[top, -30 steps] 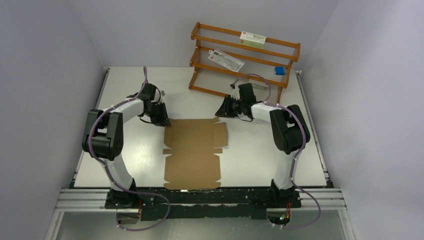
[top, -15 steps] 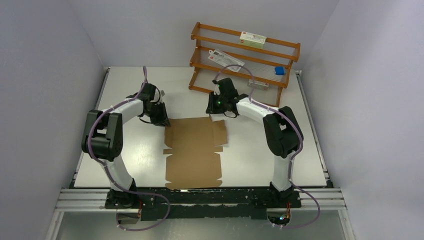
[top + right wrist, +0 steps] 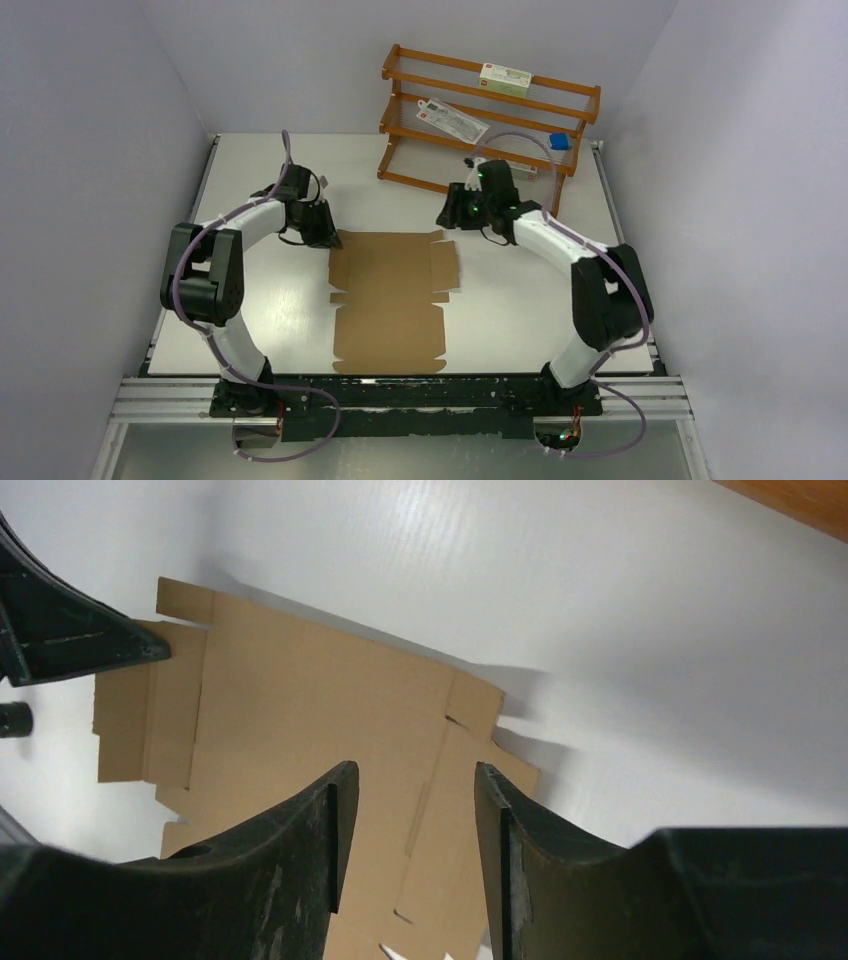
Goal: Fold the paper box
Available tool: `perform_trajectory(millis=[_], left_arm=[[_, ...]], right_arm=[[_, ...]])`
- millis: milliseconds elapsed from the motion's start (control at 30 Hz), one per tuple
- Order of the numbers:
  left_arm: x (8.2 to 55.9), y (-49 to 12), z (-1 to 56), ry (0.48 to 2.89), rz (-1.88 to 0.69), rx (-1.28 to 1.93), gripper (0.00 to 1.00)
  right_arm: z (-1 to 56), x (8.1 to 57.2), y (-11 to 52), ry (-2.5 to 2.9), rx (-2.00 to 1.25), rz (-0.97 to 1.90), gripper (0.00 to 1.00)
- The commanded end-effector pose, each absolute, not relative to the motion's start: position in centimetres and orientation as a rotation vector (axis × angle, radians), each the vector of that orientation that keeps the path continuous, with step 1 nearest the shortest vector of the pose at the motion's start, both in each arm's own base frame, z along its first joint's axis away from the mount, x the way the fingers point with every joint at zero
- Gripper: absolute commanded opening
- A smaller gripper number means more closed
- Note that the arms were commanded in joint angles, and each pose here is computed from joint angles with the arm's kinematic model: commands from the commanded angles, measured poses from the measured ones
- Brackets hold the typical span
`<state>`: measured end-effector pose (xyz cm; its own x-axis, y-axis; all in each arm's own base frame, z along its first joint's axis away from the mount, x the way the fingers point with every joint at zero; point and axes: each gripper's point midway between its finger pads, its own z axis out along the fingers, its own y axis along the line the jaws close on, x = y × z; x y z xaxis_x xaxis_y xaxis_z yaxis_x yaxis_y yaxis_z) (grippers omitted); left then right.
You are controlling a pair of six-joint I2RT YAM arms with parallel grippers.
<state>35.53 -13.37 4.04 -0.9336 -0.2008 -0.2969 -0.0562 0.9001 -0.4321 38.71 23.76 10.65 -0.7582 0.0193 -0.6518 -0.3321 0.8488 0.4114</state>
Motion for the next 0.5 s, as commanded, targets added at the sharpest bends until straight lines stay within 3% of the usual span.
perform_trajectory(millis=[0, 333, 467], left_arm=[[37.3, -14.2, 5.9, 2.635, -0.687, -0.238, 0.15], [40.4, -15.4, 5.5, 2.61, -0.75, -0.294, 0.18], [41.1, -15.2, 5.6, 2.614, -0.725, -0.288, 0.28]], right_arm=[[11.0, 37.4, 21.4, 2.305, -0.144, 0.792, 0.52], [6.8, 35.1, 18.4, 2.3, 0.067, 1.041, 0.54], [5.2, 34.5, 18.7, 2.316, 0.106, 1.112, 0.53]])
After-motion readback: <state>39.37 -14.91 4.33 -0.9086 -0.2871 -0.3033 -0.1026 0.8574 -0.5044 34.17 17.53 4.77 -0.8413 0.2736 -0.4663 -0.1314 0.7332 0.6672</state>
